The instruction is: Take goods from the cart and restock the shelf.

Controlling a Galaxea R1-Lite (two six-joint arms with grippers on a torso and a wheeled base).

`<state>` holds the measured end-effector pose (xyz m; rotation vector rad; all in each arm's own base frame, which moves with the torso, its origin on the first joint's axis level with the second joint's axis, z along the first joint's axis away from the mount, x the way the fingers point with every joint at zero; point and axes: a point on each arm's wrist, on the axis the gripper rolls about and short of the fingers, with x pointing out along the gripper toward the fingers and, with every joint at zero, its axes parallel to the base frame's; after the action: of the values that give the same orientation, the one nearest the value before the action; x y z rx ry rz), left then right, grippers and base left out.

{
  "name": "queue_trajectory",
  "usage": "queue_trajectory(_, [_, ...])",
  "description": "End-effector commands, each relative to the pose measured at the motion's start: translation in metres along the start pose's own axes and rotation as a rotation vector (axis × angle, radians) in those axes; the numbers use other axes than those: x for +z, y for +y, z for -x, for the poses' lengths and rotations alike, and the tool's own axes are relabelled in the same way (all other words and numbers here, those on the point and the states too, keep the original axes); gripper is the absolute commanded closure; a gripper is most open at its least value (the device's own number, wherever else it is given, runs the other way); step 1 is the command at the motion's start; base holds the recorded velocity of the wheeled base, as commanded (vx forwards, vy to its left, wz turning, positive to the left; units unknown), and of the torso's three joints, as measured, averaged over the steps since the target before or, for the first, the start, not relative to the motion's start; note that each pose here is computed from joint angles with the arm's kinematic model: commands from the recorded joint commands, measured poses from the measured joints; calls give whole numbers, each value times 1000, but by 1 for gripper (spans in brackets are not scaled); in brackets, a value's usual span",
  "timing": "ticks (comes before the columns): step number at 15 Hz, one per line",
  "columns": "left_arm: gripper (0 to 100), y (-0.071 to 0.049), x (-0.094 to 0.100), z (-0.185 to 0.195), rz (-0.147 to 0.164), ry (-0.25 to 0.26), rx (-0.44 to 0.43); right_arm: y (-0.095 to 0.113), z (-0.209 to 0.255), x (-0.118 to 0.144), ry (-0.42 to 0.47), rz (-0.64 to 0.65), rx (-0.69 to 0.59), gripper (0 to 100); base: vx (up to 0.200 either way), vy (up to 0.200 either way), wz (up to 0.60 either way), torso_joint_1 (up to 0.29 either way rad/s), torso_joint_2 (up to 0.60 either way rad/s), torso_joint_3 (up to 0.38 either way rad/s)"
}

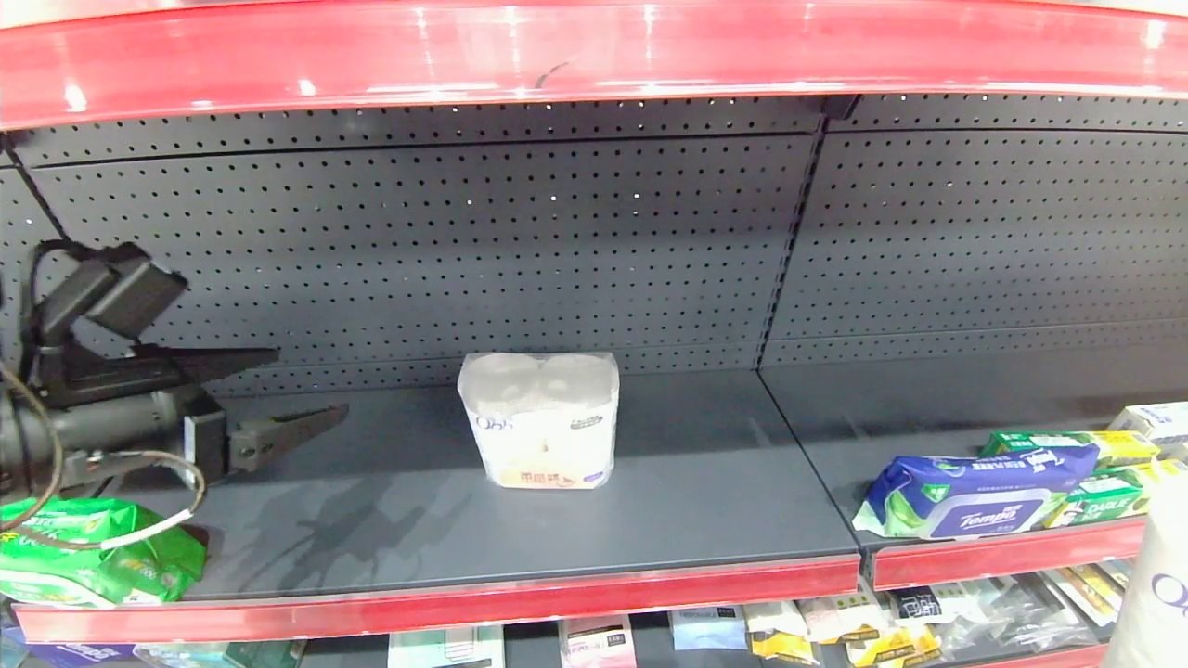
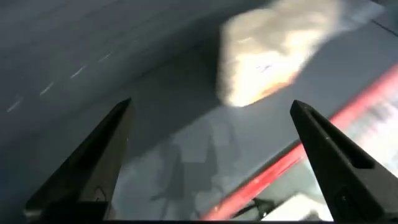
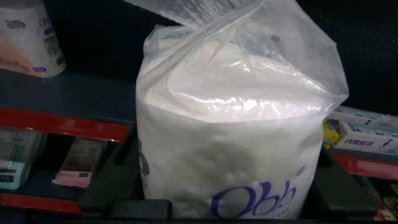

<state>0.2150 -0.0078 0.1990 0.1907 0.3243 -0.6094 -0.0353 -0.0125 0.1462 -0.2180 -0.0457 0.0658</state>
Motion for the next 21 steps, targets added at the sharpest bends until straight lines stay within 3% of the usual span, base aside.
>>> queue_trajectory(1, [0, 19, -17, -49, 2, 60, -153, 0, -1, 0, 10, 1, 1, 100, 0, 0, 0, 0, 0, 0])
queue_trajectory(2, [0, 20, -30, -66, -12, 78, -250, 0, -3, 0, 26, 7, -10, 100, 0, 0, 0, 0, 0, 0])
queue_trajectory(4, [0, 26, -42, -85, -83, 78, -327, 0, -4, 0, 31, 15, -18, 100, 0, 0, 0, 0, 0, 0])
queue_trajectory(6, [0, 32, -43, -103, -95, 58, -383, -1, -3, 1, 29, 19, -34, 100, 0, 0, 0, 0, 0, 0])
queue_trajectory(8, [0, 42, -43, -123, -137, 40, -405, 0, -3, 1, 31, 19, -46, 100, 0, 0, 0, 0, 0, 0])
queue_trajectory(13, [0, 42, -50, -150, -171, 7, -505, 0, -3, 1, 37, 50, -60, 100, 0, 0, 0, 0, 0, 0])
queue_trajectory(18, [0, 53, -50, -173, -193, -27, -517, 1, -3, 0, 47, 52, -75, 100, 0, 0, 0, 0, 0, 0])
queue_trajectory(21, [0, 49, -49, -189, -229, -78, -555, 1, -2, 2, 42, 51, -98, 100, 0, 0, 0, 0, 0, 0])
